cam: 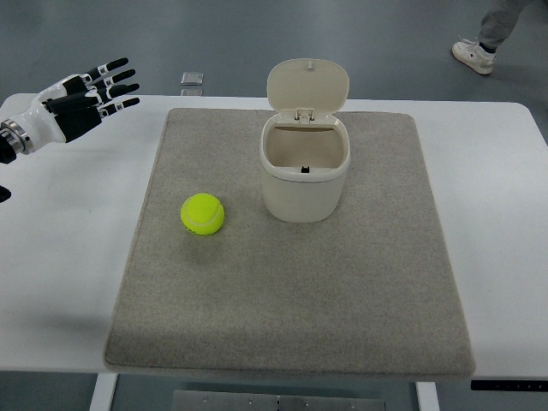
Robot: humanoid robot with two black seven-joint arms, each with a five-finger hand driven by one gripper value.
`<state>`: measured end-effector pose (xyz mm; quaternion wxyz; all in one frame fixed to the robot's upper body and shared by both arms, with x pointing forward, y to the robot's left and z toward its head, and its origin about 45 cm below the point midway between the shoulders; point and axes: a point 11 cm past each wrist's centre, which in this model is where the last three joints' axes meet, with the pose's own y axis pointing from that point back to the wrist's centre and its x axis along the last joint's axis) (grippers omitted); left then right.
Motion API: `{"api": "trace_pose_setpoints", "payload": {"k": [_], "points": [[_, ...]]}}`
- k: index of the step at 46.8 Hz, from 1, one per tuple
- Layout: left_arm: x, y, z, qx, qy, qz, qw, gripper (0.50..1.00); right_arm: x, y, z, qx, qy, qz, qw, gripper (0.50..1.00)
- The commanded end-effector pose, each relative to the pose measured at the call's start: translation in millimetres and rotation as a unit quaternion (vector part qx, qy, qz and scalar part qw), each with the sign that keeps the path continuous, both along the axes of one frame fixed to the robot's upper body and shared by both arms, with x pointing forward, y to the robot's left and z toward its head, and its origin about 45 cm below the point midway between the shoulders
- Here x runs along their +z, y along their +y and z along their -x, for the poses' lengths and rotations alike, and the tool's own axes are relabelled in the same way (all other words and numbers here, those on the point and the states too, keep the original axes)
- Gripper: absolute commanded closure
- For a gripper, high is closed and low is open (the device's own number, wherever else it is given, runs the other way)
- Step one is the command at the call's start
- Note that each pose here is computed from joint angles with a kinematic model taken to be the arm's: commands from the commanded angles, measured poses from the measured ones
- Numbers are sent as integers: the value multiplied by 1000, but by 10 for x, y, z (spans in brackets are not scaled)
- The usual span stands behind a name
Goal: Put tennis ball into box with left hand
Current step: 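Rotate the left hand palm-down and reach toward the tennis ball, then close the left hand fingers around the yellow-green tennis ball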
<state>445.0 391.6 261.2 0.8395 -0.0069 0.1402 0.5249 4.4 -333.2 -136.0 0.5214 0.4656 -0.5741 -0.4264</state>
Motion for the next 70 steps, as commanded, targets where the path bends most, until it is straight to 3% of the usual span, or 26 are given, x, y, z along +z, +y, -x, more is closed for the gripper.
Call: {"api": "trace_pose_setpoints", "payload": {"k": [1,18,27,38,50,56,66,70], "points": [[92,-1,32,-22,-33,-51,998,508,0,2,0,0,0,0,1000,597],[252,-291,302,-185,-135,-272,935,508,0,-3,0,0,0,0,1000,599],[145,-448,507,-197,-187,-341,900,508,1,-5,0,0,0,1,1000,599],[147,-591,577,-244,-230,-414,846,510,0,-3,0,0,0,0,1000,597],[13,-834,749,-311,-300,-513,741,516,0,-3,0,0,0,0,1000,597],[-133,-973,846,-330,-323,-528,713,516,0,-3,0,0,0,0,1000,597],[-183,-1094,842,-354,-353,-561,660,516,0,-3,0,0,0,0,1000,597],[-199,-1187,816,-357,-360,-560,655,516,0,2,0,0,0,0,1000,597]]}}
